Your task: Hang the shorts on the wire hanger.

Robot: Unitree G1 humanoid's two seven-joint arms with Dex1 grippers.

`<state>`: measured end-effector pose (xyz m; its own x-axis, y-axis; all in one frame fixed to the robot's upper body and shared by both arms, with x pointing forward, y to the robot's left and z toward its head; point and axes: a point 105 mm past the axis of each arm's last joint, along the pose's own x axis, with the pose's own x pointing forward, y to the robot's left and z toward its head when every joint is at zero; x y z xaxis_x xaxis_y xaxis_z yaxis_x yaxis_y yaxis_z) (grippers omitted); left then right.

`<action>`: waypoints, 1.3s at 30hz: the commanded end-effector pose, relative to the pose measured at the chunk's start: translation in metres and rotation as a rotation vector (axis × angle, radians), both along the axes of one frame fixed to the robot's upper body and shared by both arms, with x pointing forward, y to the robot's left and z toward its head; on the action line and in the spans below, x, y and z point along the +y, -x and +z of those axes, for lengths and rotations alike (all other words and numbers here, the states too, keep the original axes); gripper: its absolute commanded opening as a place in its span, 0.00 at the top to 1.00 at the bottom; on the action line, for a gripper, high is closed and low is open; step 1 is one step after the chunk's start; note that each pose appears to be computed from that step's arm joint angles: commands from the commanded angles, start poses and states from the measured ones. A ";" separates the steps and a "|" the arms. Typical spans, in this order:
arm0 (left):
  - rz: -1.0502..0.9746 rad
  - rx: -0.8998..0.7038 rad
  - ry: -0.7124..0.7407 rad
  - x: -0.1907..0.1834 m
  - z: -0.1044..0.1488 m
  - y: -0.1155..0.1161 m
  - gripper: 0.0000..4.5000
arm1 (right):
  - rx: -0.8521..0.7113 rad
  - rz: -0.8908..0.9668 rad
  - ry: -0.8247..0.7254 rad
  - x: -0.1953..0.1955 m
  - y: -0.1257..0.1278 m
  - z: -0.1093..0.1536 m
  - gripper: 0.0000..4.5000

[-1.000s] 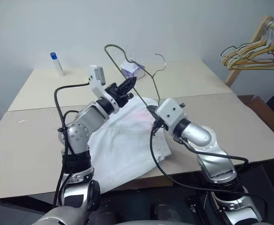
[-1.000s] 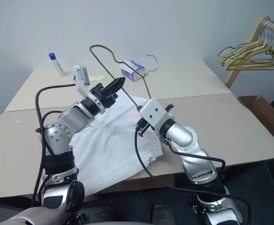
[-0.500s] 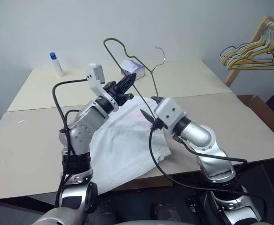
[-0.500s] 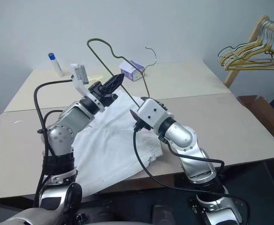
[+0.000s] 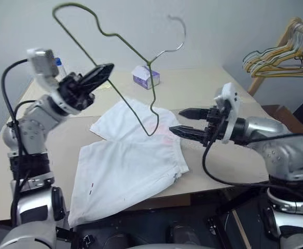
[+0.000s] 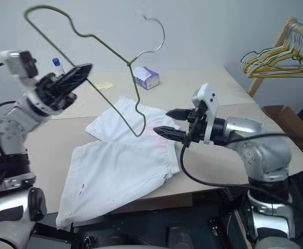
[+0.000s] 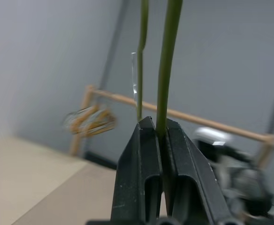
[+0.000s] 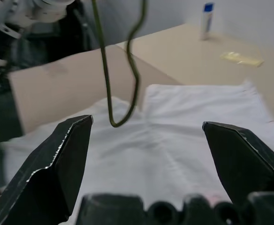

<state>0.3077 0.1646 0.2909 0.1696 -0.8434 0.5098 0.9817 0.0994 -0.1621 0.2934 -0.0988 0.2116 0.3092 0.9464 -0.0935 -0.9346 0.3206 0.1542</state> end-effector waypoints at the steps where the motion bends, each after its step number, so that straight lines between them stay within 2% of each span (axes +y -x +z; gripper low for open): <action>1: -0.111 -0.077 0.033 0.000 0.012 0.012 1.00 | 0.104 0.152 -0.095 0.013 0.007 0.011 0.03; 6: -0.093 -0.106 0.044 -0.006 0.012 0.009 1.00 | 0.142 0.212 -0.036 0.032 0.007 0.001 0.03; 22: -0.087 -0.110 0.070 -0.007 0.007 0.011 1.00 | 0.139 0.282 -0.064 0.056 0.017 0.009 0.03; 25: -0.088 -0.105 0.083 -0.007 0.005 0.011 1.00 | 0.141 0.287 -0.058 0.059 0.019 0.008 0.16; 35: -0.072 -0.096 0.080 -0.009 -0.002 0.011 1.00 | 0.160 0.269 -0.052 0.059 0.015 0.005 0.96; 36: -0.066 -0.098 0.077 -0.009 -0.003 0.011 1.00 | 0.161 0.269 -0.052 0.059 0.015 0.005 0.99; 39: -0.058 -0.093 0.069 -0.007 -0.005 0.010 1.00 | 0.164 0.265 -0.050 0.058 0.015 0.003 0.99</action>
